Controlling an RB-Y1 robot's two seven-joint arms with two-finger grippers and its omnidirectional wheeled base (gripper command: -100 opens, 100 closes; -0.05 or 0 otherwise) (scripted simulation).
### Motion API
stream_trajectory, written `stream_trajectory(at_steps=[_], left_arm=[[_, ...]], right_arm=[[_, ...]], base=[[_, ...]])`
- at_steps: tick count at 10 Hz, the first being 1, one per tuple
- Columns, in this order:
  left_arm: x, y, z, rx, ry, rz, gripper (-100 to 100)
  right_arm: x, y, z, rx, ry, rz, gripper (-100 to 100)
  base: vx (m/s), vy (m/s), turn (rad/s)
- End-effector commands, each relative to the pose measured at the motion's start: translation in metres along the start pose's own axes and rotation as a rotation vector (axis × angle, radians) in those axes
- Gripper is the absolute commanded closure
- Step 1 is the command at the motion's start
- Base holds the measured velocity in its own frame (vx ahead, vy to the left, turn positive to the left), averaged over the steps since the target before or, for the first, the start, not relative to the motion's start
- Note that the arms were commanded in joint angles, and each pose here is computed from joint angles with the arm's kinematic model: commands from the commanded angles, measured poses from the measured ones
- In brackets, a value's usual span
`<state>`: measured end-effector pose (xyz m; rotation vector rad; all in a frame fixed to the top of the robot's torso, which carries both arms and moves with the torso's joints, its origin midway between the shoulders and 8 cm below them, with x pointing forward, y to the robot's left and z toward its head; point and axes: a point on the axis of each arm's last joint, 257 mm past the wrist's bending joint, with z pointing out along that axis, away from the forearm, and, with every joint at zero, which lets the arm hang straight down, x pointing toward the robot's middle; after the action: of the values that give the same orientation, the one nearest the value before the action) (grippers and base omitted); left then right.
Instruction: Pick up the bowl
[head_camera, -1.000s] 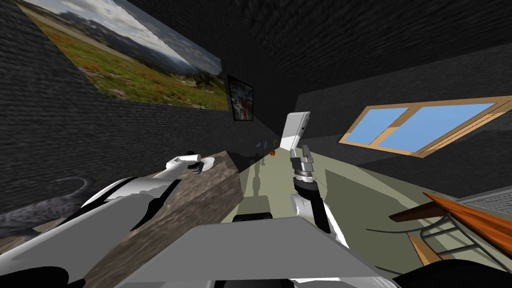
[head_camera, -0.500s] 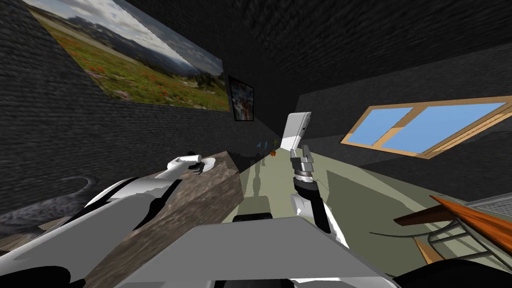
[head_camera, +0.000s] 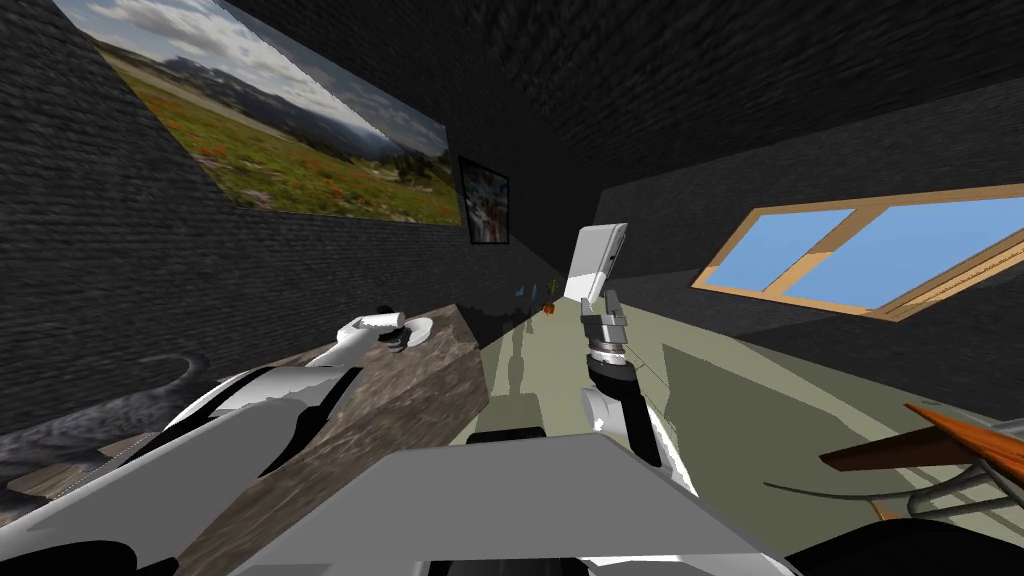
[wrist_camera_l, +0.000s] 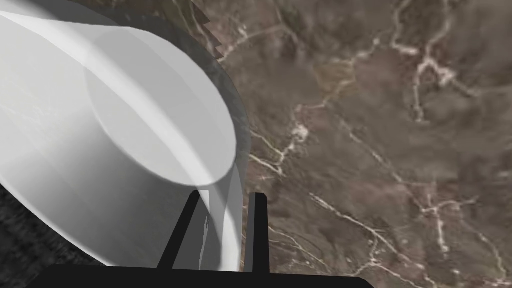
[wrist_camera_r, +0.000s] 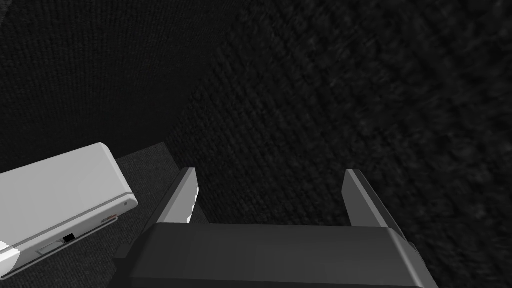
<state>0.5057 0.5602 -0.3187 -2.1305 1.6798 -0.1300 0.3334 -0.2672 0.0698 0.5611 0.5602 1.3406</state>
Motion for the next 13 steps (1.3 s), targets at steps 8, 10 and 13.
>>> stream_trajectory(at_steps=[8, 10, 13], left_arm=[[0.040, 0.003, -0.011, 0.012, 0.054, 0.095, 100], [0.046, 0.018, -0.011, -0.010, 0.066, 0.107, 100], [0.050, 0.027, -0.015, -0.014, 0.074, 0.122, 100]], right_arm=[[0.000, 0.000, 0.000, 0.000, 0.000, 0.000, 0], [0.000, 0.000, 0.000, 0.000, 0.000, 0.000, 0], [0.000, 0.000, 0.000, 0.000, 0.000, 0.000, 0]], base=[[0.047, -0.004, 0.066], [0.052, -0.012, 0.066], [0.055, -0.008, 0.065]])
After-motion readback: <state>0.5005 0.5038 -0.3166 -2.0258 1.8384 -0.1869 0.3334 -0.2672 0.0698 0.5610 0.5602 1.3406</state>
